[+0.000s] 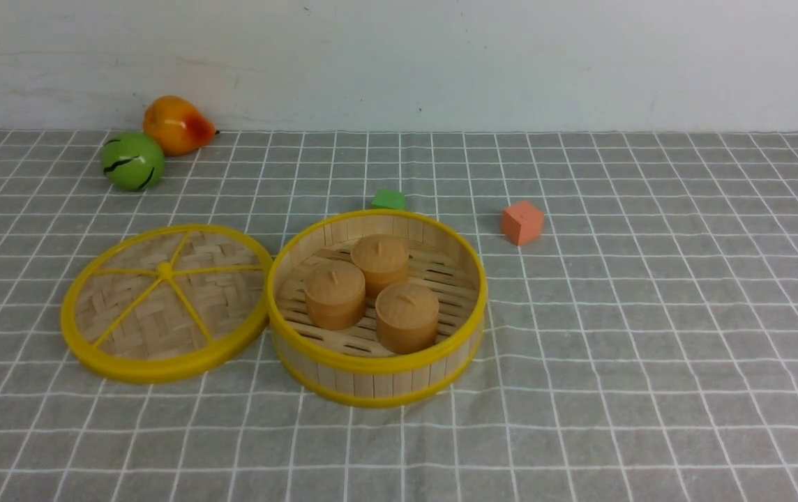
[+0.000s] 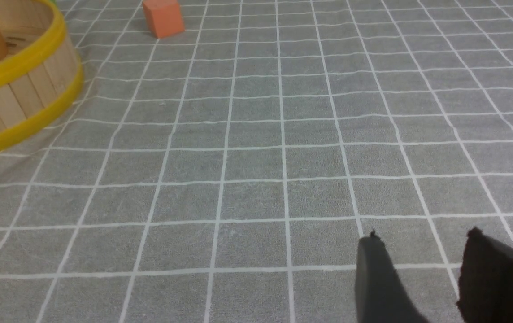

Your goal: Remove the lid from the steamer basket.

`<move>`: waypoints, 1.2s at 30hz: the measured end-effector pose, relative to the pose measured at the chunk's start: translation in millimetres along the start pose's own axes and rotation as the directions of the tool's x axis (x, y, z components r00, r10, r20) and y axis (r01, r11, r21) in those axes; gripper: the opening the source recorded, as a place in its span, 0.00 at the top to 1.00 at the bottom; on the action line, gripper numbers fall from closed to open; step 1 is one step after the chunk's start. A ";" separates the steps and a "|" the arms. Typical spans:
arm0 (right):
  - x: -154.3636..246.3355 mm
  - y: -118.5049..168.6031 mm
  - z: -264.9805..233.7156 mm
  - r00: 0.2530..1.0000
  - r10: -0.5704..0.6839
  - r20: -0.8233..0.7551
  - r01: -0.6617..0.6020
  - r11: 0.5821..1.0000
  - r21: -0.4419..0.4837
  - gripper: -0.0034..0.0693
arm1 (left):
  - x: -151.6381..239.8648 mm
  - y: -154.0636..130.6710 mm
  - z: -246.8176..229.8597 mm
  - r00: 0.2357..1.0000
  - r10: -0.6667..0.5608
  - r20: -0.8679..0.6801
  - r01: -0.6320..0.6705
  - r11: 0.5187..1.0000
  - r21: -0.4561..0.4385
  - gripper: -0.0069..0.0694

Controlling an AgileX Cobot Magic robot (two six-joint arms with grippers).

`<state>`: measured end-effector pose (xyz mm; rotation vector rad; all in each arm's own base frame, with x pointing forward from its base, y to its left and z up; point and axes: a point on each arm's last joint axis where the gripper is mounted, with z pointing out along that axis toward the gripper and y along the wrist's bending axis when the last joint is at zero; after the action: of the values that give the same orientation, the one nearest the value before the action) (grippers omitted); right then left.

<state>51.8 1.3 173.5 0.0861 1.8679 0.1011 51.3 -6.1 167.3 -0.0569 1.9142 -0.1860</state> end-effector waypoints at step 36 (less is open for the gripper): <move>0.1 0.0 0.0 1.000 -0.001 -0.001 0.001 1.000 0.000 0.62 | 0.1 0.0 0.0 1.000 0.000 -0.001 0.000 1.000 0.000 0.90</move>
<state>51.8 1.3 173.4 0.0857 1.8688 0.1003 51.2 -6.1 167.2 -0.0569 1.9151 -0.1860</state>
